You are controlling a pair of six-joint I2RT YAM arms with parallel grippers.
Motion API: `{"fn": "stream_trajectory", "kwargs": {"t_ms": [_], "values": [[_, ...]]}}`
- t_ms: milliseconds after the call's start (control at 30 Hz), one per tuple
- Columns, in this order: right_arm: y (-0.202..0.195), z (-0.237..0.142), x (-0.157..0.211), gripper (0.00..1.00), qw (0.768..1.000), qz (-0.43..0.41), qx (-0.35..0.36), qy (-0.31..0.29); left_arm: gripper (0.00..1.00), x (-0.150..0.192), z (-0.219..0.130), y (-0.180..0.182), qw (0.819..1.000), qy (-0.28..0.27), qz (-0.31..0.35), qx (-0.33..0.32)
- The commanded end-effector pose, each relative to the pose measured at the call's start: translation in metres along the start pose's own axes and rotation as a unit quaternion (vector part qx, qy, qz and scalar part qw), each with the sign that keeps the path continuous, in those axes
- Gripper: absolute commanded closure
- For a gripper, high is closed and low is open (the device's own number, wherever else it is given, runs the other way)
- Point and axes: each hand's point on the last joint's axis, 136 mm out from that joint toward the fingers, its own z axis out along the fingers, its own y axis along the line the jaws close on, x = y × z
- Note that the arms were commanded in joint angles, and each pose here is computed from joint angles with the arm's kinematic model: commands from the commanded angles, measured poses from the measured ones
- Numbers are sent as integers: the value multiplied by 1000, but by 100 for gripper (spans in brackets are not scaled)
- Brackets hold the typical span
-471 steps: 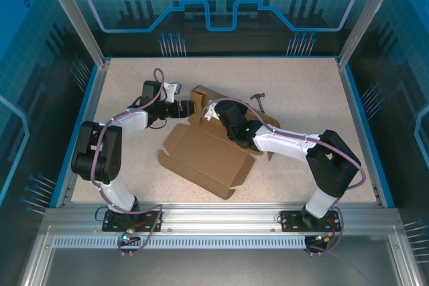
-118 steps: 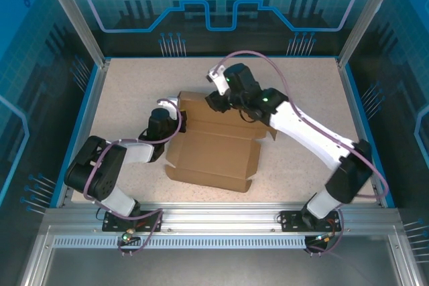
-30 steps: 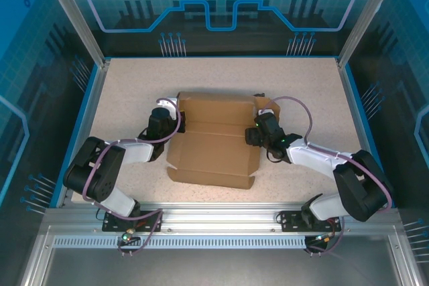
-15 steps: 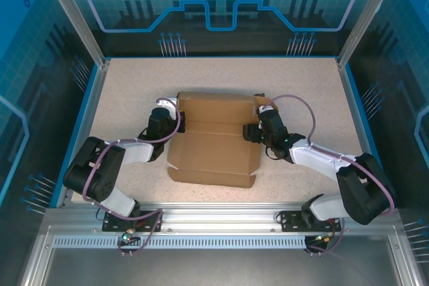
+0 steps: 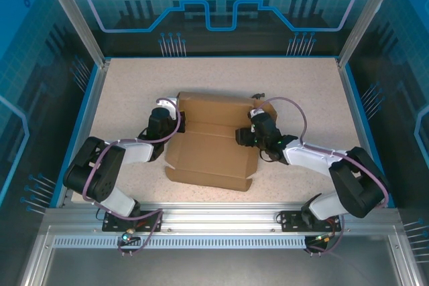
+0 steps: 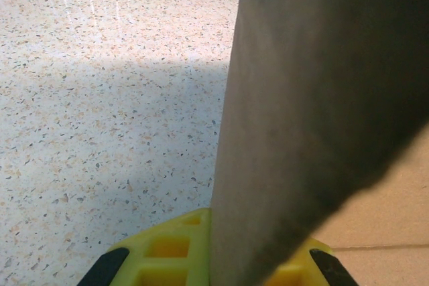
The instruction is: Fold the paper box
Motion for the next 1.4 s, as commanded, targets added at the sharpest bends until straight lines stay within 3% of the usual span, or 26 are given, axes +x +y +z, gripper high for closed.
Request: {"fn": "stream_trajectory", "kwargs": {"t_ms": [0, 200, 467, 1067, 1367], "values": [[13, 7, -1, 37, 1000, -5, -18, -3, 100, -25, -2, -11, 999, -34, -9, 24], [14, 10, 4, 37, 1000, -18, -20, 1, 100, -25, -2, -10, 999, -35, -8, 21], [-1, -17, -12, 37, 999, -42, 6, -21, 100, -25, -3, -9, 999, -37, -5, 17], [-1, -138, -58, 35, 989, -146, 3, -38, 100, -27, -5, -8, 999, -41, -1, 16], [-34, -184, -93, 36, 986, -129, 53, -89, 100, -28, -6, -9, 999, -41, -2, 17]]}}
